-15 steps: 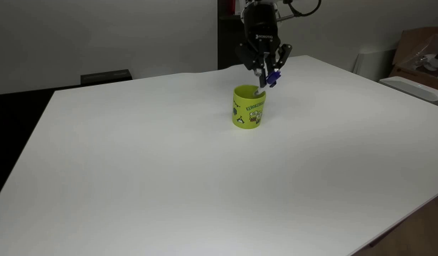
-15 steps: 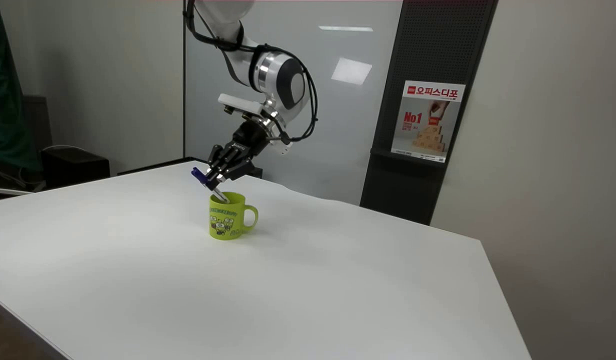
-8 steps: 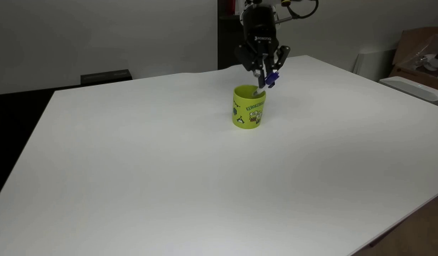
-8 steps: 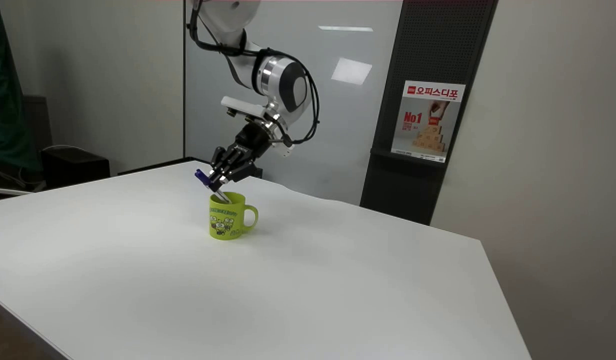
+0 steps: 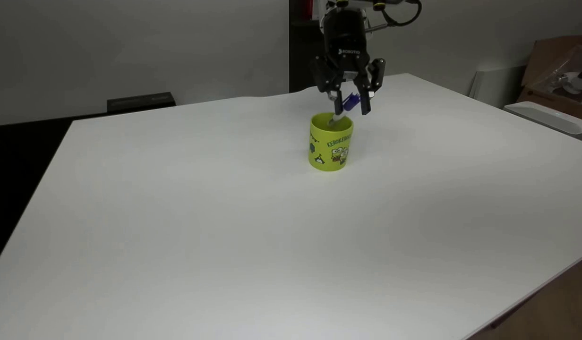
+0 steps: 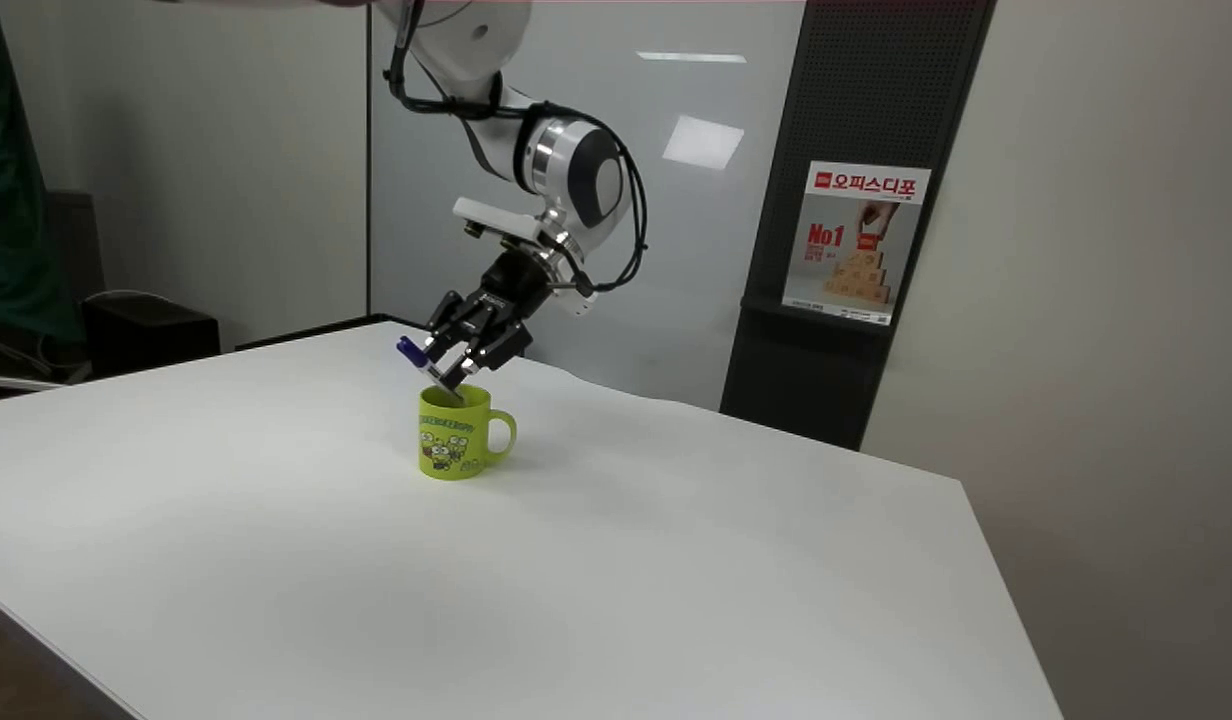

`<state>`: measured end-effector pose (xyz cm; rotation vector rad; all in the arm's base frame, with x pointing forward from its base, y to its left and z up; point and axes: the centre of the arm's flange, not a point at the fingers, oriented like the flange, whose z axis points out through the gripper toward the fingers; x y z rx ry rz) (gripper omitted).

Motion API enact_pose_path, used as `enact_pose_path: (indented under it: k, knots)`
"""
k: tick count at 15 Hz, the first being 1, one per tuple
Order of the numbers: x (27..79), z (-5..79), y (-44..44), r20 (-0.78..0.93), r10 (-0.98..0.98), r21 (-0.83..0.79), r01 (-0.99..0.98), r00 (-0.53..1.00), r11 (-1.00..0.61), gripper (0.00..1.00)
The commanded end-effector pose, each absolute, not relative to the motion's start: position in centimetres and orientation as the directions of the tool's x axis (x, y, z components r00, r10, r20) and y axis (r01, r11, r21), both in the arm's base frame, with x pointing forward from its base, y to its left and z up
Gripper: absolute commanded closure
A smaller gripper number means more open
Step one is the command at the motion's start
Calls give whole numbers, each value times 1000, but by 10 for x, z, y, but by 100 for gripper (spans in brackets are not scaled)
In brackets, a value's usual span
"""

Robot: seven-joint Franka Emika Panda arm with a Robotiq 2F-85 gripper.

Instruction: Put the marker inside the mug.

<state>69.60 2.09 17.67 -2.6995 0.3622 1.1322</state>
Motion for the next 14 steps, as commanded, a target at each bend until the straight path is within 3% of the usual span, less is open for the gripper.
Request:
enact_pose_path:
  k: [1, 4, 8, 14]
  knots:
    - [720, 184, 15, -713, -160, -87, -313, 683, -946, 17]
    - [721, 187, 13, -705, -164, -89, -315, 690, -945, 0]
    - [720, 191, 12, -684, -167, -86, -306, 710, -948, 0]
    - [715, 238, 30, -463, -188, 23, -201, 866, -979, 0]
